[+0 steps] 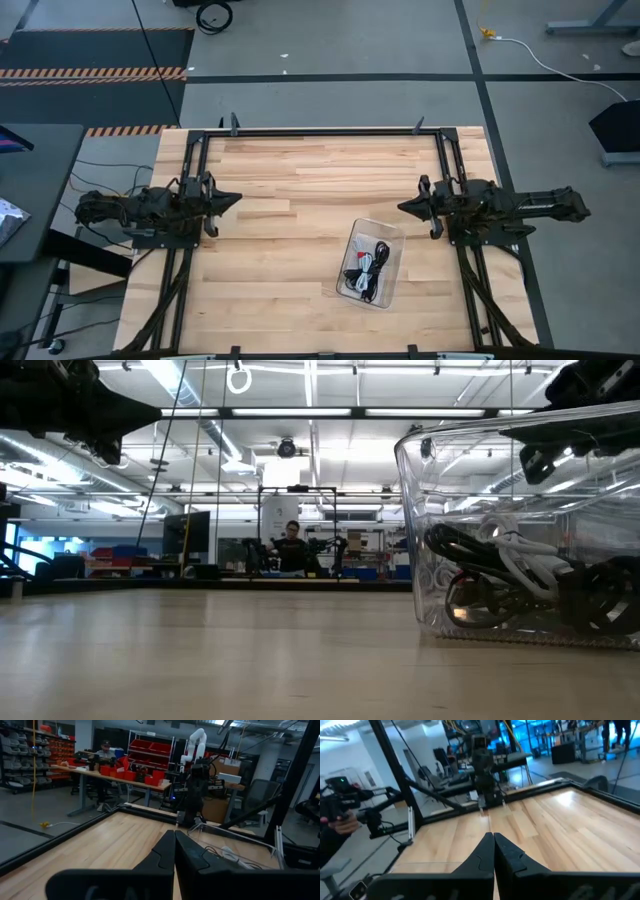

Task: Pick and place USB-C Cables
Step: Move the transparent bin to the center of the table

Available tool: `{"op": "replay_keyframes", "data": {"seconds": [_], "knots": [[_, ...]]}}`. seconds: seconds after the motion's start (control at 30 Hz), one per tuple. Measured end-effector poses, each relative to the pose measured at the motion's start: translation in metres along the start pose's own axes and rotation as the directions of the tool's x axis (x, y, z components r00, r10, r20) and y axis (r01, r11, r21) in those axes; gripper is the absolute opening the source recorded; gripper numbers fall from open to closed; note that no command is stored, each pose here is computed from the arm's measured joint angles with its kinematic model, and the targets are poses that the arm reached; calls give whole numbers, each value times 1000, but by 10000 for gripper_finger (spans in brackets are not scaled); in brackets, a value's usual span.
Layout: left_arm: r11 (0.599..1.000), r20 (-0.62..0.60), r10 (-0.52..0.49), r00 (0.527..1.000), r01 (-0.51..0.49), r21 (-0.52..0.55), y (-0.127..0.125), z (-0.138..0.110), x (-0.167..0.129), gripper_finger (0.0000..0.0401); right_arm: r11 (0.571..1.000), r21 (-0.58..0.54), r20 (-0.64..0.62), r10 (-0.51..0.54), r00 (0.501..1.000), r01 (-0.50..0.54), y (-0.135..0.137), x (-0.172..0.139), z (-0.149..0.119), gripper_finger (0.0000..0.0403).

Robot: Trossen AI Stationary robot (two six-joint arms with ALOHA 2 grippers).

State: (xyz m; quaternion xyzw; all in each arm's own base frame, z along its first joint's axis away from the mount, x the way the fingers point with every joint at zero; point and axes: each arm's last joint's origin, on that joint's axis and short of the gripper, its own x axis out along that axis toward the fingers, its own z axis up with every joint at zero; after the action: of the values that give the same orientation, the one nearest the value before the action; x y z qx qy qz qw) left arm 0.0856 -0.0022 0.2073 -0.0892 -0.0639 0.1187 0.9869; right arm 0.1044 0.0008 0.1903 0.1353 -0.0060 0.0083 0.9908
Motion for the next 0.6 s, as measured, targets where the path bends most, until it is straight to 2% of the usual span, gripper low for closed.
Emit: {"op": "replay_keyframes", "data": {"seconds": [0.2, 0.33, 0.43, 0.6], "knots": [[1000, 0, 0, 1000, 0, 9, 0, 0, 0, 14, 998, -10, -208, -69, 976, 69, 7, 2, 24, 2], [998, 2, 0, 1000, 0, 63, 0, 0, 0, 20, 996, -25, -372, -86, 924, 82, 16, 14, 44, 2], [997, 3, 0, 1000, 0, 80, 0, 0, 0, 18, 994, -26, -526, -105, 844, 108, 23, 32, 53, 2], [999, 3, 0, 1000, 0, 51, 0, 0, 0, 17, 986, -67, -741, -154, 653, 156, 31, 72, 52, 7]]}}
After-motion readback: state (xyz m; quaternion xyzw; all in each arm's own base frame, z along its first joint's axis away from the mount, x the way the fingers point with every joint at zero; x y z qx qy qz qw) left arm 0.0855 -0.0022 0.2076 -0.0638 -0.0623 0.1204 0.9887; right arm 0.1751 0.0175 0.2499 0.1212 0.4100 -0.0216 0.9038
